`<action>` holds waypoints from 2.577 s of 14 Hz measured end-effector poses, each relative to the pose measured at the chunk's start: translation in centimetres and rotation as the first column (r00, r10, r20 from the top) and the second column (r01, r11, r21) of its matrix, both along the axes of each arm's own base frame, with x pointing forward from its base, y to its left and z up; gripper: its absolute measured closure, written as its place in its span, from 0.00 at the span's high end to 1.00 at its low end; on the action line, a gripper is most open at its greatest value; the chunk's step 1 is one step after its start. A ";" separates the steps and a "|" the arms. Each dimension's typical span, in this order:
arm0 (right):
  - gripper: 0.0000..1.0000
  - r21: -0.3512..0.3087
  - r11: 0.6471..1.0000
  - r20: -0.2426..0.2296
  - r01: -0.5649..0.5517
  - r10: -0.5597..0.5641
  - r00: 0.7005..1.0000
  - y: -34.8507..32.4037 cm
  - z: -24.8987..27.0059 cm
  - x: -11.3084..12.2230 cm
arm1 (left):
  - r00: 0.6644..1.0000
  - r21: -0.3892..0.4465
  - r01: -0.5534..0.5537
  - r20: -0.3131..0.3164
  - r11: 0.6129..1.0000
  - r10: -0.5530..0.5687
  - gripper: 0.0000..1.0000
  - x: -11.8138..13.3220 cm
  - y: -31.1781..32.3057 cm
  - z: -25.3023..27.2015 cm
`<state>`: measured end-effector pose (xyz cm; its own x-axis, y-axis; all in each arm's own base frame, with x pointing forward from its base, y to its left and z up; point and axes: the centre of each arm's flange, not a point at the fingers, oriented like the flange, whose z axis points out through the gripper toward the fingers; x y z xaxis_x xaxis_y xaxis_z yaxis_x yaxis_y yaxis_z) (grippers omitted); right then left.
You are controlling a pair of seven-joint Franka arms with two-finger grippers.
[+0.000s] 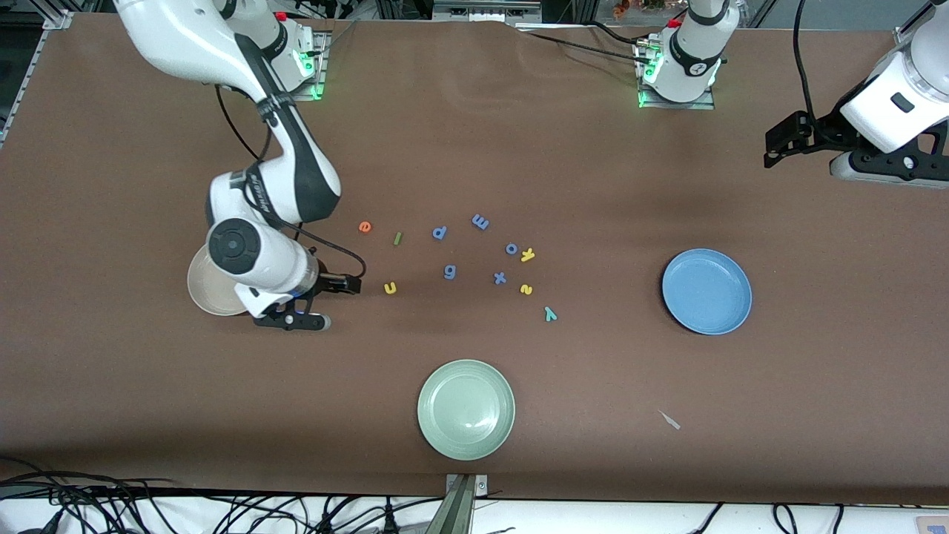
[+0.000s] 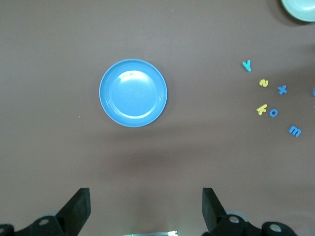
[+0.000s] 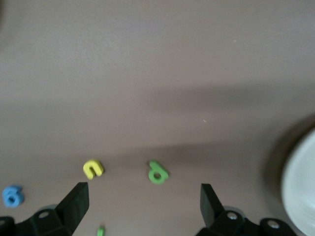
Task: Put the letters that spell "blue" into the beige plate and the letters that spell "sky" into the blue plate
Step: 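Reach the right gripper to the green d while the left gripper reaches the cyan y, then grasp the green d with the right gripper while the left gripper grasps the y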
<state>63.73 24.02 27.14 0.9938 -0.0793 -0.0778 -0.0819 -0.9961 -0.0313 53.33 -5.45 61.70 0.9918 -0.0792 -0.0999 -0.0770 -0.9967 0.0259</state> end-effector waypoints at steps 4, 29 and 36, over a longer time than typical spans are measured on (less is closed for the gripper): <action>1.00 -0.003 1.000 0.023 -0.008 0.008 1.000 0.1 -4.9 -2.5 | 1.000 -0.011 0.029 -0.004 1.000 -0.029 1.00 -0.1 -1.5 -0.1; 0.14 -0.017 1.000 0.051 -0.020 0.021 0.998 -1.2 -7.5 -3.3 | 0.963 -0.059 0.266 -0.025 0.962 -0.268 1.00 7.6 -22.6 -37.8; 0.18 -0.044 0.997 0.015 -0.060 0.061 0.998 -5.4 -4.0 -2.1 | 0.982 -0.148 0.178 0.093 0.973 -0.165 1.00 9.4 -25.3 -42.0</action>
<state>61.65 18.58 23.13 0.9980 -0.0222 -0.0597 -0.0216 -0.9997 0.0110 62.76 -30.76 19.72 0.9664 -0.2569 0.0056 -0.2542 -0.9528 0.1657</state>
